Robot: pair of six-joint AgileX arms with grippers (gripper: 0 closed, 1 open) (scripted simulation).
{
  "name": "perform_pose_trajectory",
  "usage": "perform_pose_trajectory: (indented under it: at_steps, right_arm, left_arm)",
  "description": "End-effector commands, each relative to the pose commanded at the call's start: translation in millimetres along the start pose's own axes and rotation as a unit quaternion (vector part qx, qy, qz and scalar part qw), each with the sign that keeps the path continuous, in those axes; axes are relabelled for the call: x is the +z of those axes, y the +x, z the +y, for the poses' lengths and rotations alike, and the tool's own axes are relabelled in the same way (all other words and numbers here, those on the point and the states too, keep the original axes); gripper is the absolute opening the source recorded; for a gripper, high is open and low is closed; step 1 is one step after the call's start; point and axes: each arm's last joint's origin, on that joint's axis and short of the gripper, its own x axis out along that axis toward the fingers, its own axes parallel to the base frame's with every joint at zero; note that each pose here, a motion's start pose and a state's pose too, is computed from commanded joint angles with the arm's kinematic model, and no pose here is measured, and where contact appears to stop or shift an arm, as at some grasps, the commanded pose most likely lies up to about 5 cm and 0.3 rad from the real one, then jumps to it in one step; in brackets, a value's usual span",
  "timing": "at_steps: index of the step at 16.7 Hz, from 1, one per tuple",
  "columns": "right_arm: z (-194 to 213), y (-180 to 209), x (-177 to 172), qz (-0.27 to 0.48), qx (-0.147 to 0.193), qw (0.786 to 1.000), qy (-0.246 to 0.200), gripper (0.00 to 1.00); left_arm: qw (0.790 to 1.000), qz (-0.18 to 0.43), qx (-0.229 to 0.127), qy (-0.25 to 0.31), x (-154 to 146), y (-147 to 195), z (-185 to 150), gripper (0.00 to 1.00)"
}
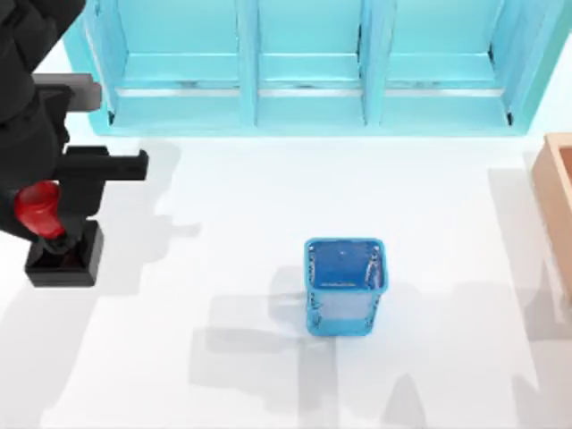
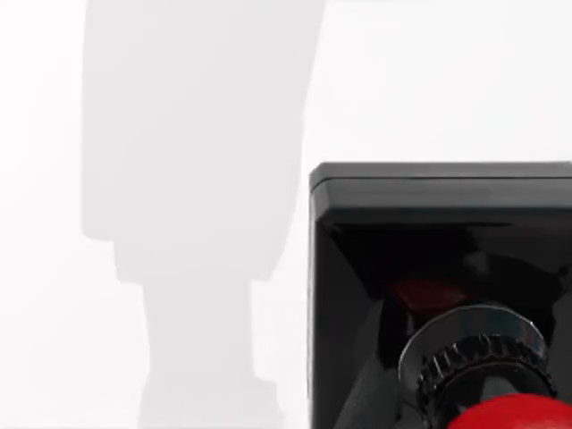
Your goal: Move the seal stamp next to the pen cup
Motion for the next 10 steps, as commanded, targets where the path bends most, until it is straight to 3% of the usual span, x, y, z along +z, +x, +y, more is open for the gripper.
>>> perform_pose_trajectory:
  at_steps: [5, 10]
  right_arm:
    - [0, 0, 0, 0.0, 0.0, 1.0, 0.0, 1.0]
    - [0, 0, 0, 0.0, 0.0, 1.0, 0.0, 1.0]
  left_arm:
    - [1.0, 0.008, 0.002, -0.001, 6, 7, -12, 0.0]
    - [1.0, 0.009, 0.004, -0.001, 9, 32, -92, 0.0]
